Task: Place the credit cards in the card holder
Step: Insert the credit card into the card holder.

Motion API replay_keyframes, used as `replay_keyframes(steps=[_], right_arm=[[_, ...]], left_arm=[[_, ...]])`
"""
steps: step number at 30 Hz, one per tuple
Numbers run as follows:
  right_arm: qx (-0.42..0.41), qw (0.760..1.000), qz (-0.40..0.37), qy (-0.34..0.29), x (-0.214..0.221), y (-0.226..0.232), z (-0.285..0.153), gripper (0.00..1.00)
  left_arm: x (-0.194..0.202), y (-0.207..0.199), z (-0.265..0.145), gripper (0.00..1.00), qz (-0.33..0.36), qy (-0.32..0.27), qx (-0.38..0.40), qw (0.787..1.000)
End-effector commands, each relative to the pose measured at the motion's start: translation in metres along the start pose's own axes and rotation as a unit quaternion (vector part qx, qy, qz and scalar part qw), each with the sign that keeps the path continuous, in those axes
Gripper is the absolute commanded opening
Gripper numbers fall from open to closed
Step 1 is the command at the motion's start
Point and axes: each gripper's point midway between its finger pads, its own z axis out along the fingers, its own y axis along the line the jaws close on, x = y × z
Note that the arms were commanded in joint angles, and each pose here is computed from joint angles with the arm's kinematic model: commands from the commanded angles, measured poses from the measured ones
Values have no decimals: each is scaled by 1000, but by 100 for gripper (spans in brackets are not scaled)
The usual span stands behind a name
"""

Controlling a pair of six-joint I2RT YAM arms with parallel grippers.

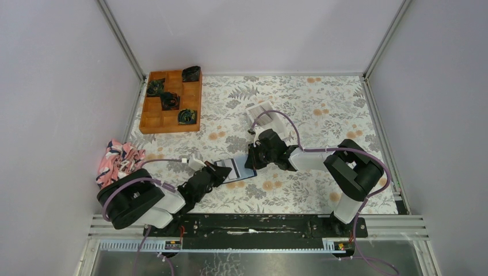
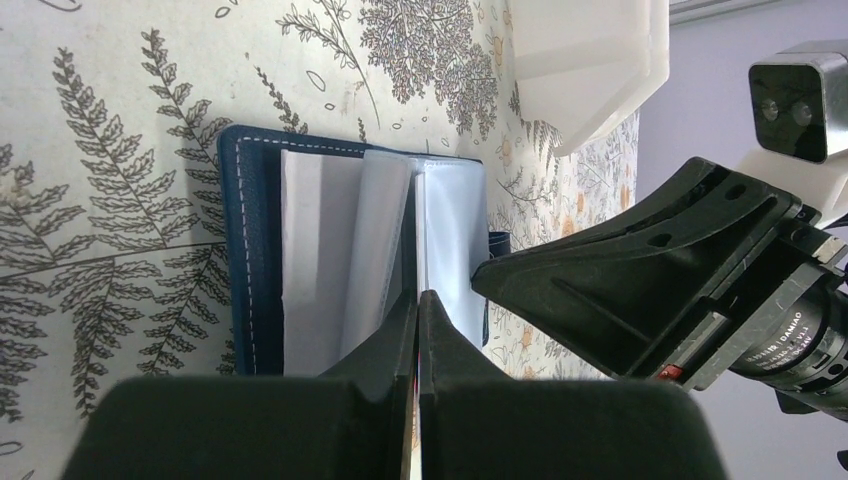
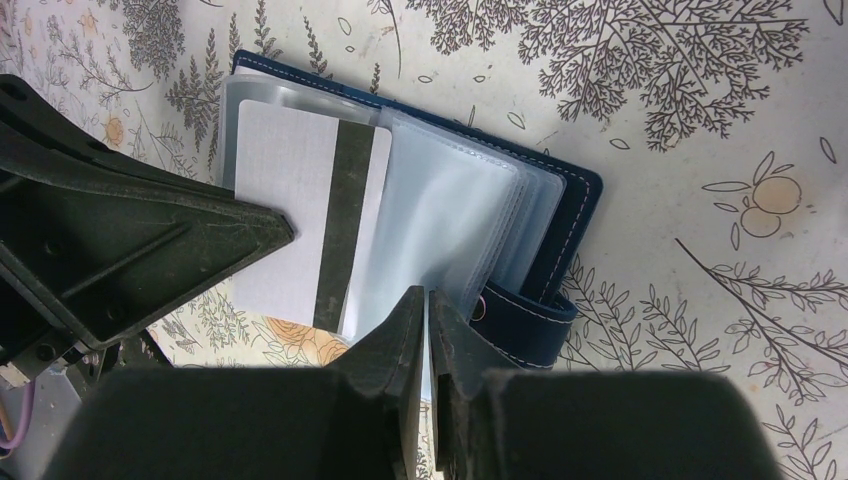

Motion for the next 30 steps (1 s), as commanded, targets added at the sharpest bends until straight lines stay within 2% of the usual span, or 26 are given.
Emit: replay_keyframes(steps=[1,13,30], right_arm=[[15,1000,-3,8,8,-6,4,12],[16,1000,-2,10,9,-7,5,12],[20,1000,-2,15,13,-9,5,12]], left_arm=[[5,34,-10,0,10,5,-54,998],[11,37,-8,0,22,15,-72,997],[20,16,-4,0,26,35,-8,999]])
